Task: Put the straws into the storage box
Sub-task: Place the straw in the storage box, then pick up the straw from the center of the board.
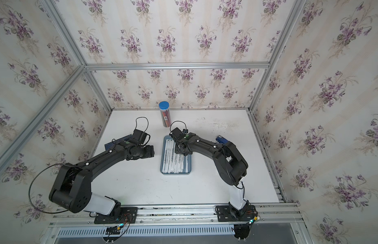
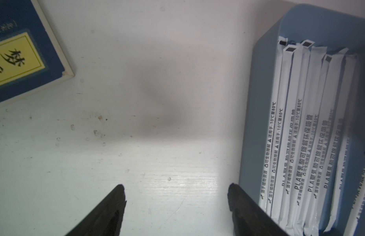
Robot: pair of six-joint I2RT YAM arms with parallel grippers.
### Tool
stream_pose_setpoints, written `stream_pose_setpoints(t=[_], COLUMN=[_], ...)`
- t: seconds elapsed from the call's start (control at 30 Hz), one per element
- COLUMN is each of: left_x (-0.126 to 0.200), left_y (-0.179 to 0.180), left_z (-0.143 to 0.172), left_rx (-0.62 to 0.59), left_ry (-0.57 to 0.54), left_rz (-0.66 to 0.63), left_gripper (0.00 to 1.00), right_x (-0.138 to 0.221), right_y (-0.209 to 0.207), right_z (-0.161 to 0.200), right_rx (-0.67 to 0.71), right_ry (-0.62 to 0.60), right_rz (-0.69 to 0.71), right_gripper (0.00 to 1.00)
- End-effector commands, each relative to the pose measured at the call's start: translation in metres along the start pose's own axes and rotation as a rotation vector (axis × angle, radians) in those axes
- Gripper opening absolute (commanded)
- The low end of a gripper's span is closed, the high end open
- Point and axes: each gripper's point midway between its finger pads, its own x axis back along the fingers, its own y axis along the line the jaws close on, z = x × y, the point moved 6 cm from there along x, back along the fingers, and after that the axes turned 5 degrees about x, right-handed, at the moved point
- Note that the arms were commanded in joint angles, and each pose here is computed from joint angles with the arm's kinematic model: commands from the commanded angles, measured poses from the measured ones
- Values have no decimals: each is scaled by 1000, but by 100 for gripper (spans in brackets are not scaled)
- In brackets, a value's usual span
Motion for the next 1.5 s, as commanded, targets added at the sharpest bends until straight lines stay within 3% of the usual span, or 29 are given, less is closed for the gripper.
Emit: stream_pose_setpoints(t=[0.0,0.67,0.97,1.2,1.33,1.47], left_x=[0,0,1,4,9,16], left_y=[0,-2,-1,-2,3,5], left_z=[-3,-4,-5,-7,-10,-15], left_rx=[-5,-9,-9,-10,-22,-37], left_ry=[-20,-20,-24,-27,-45,-71], left_rz=[2,6,3,-4,-54,-68], left_gripper=[80,80,80,80,80,80], right_x=[-7,-25,1,23,46,57], right_y=[-5,-6,-9,-10,-37,-93], right_z=[1,7,-2,-4,-6,-7], right_rx=[-25,4,42,41,21,-30], right_ry=[-11,10,-26,-36,-62,-78], right_rz=[38,59,76,45,60,120], right_gripper=[10,12,21,23,21,21])
